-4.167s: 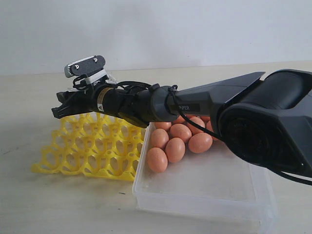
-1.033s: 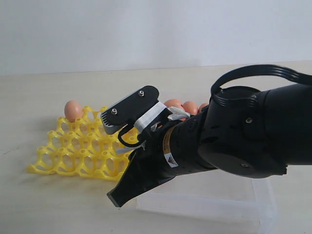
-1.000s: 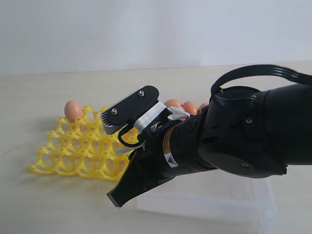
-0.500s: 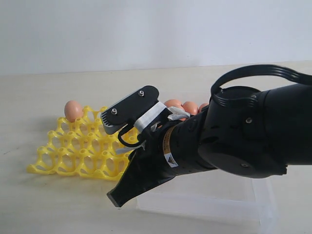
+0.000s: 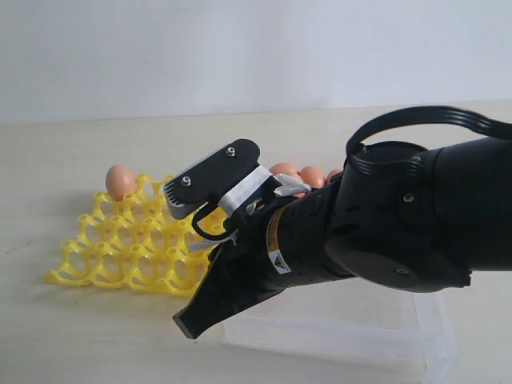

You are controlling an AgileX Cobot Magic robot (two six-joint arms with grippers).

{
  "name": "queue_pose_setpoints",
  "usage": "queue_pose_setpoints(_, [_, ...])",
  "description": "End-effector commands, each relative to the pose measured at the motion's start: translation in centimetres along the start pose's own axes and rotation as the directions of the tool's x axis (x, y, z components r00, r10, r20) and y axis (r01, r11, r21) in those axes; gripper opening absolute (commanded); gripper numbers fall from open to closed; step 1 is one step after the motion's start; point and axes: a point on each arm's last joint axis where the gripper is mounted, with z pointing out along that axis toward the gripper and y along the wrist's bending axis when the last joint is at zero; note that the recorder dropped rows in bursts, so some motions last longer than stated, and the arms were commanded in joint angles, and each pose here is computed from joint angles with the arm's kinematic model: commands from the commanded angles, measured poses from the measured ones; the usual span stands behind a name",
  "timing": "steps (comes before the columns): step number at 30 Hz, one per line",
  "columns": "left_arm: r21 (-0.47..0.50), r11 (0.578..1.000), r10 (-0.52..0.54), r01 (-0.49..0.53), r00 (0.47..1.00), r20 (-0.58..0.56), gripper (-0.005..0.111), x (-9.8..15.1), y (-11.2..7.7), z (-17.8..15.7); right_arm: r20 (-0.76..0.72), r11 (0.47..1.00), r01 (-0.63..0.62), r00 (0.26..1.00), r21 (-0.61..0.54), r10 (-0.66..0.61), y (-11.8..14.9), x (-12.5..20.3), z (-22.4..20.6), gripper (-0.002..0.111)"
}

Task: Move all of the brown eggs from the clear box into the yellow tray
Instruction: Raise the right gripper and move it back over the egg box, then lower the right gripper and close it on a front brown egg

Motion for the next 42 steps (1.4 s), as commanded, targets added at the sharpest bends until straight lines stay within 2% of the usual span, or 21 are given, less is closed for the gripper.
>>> queue_pose_setpoints(1, [0.004, 1.0, -0.004, 0.004, 1.0, 0.016, 0.0, -0.2, 0.0, -0.1, 0.019, 1.0, 0.001, 1.0, 0.0, -0.001, -0.3, -0.2, -0.2, 0.021])
queue_pose_setpoints(7, [0.004, 1.0, -0.004, 0.004, 1.0, 0.016, 0.0, -0.2, 0.0, -0.1, 0.021, 0.998, -0.04, 0.999, 0.052, 0.039, -2.8, -0.3, -0.1, 0.041])
queue_pose_setpoints(10, [0.004, 1.0, -0.004, 0.004, 1.0, 0.016, 0.0, -0.2, 0.0, -0.1, 0.021, 0.995, -0.07, 0.997, 0.076, 0.069, -4.0, -0.3, -0.1, 0.045])
queue_pose_setpoints(20, [0.004, 1.0, -0.004, 0.004, 1.0, 0.016, 0.0, -0.2, 0.0, -0.1, 0.055, 0.971, -0.187, 0.982, 0.152, 0.18, -8.9, -0.6, 0.8, 0.043])
queue_pose_setpoints(28, [0.004, 1.0, -0.004, 0.004, 1.0, 0.016, 0.0, -0.2, 0.0, -0.1, -0.116, 0.924, -0.269, 0.944, 0.272, 0.309, -11.7, -1.6, 3.3, 0.043])
queue_pose_setpoints(33, [0.004, 1.0, -0.004, 0.004, 1.0, 0.016, 0.0, -0.2, 0.0, -0.1, -0.208, 0.917, -0.311, 0.908, 0.251, 0.365, -11.7, -1.7, 5.5, 0.045])
queue_pose_setpoints(38, [0.004, 1.0, -0.004, 0.004, 1.0, 0.016, 0.0, -0.2, 0.0, -0.1, -0.237, 0.915, -0.362, 0.887, 0.176, 0.396, -11.1, -1.9, 6.8, 0.045])
queue_pose_setpoints(42, [0.004, 1.0, -0.004, 0.004, 1.0, 0.016, 0.0, -0.2, 0.0, -0.1, -0.247, 0.917, -0.365, 0.884, 0.163, 0.396, -11.0, -1.8, 7.1, 0.045])
